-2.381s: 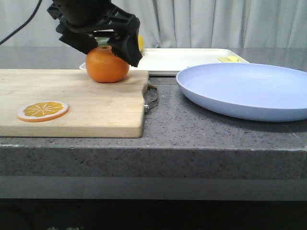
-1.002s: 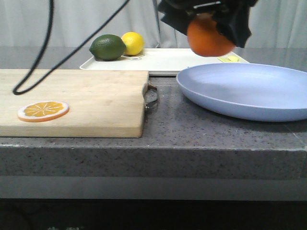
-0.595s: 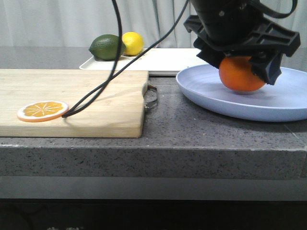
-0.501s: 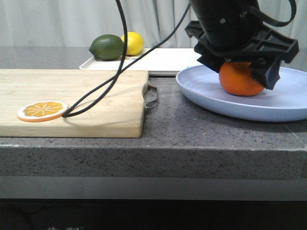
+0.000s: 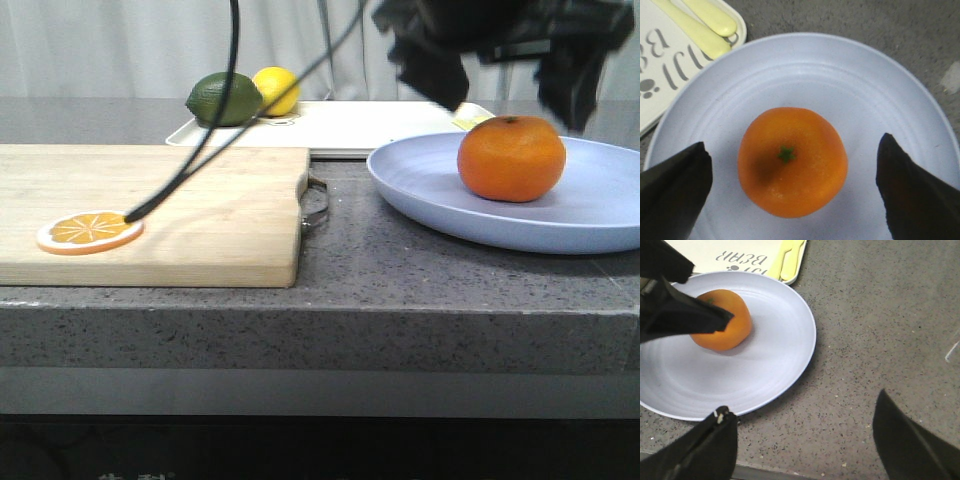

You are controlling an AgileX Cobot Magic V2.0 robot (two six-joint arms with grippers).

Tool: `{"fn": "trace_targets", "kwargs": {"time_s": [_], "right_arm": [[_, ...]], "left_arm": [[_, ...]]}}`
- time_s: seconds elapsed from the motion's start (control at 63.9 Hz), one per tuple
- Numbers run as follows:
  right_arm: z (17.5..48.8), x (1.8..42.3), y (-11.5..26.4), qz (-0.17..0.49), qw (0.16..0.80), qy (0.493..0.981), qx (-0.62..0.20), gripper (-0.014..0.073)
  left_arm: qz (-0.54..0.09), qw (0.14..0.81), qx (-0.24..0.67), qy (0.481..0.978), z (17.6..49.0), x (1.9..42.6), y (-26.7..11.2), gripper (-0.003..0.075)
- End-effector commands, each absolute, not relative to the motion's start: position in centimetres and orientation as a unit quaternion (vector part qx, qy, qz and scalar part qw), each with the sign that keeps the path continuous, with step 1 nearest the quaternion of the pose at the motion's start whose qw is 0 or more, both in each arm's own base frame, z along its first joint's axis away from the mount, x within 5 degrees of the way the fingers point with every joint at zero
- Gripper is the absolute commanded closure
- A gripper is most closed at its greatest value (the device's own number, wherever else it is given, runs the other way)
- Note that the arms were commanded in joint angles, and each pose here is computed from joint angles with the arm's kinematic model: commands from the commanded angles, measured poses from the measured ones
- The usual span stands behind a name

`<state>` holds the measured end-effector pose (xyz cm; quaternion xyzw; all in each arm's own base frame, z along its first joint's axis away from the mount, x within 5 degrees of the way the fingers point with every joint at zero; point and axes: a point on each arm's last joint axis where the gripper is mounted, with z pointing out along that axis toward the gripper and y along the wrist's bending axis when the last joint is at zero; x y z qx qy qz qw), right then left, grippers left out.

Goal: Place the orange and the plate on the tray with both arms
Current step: 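Open the left gripper and raise it away from the orange, then move the right gripper to the plate rim and pinch it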

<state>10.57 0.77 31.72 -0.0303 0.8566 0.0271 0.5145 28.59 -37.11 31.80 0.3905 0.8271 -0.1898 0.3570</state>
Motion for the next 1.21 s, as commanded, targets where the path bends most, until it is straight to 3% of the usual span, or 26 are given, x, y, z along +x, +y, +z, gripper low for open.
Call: {"fn": "trace_targets", "kwargs": {"time_s": [0.0, 0.204, 0.423, 0.94, 1.112, 1.19], "right_arm": [[33.0, 11.0, 0.7, 0.02, 0.551, 0.834, -0.031, 0.0024], [33.2, 11.1, 0.7, 0.02, 0.557, 0.83, -0.031, 0.0024], [33.0, 11.1, 0.8, 0.03, 0.544, 0.838, -0.025, 0.0024], [34.9, 17.5, 0.8, 0.035, 0.362, 0.931, -0.021, 0.0024], [34.3, 20.0, -1.8, 0.023, 0.308, 0.95, 0.042, 0.0026], [33.6, 20.6, -2.9, 0.047, 0.292, 0.952, 0.077, 0.0026]], "left_arm": [[-0.227, 0.428, 0.362, 0.796, 38.4, 26.8, -34.4, 0.0077], [-0.219, 0.444, 0.36, 0.791, 40.1, 24.1, -30.0, 0.0077], [-0.213, 0.444, 0.336, 0.802, 39.5, 20.7, -23.6, 0.0077], [-0.169, 0.483, 0.247, 0.823, 38.2, 13.8, -10.2, 0.0077], [-0.136, 0.5, 0.222, 0.826, 38.0, 12.3, -7.5, 0.0077], [-0.125, 0.496, 0.212, 0.833, 37.9, 11.9, -6.8, 0.0077]]}}
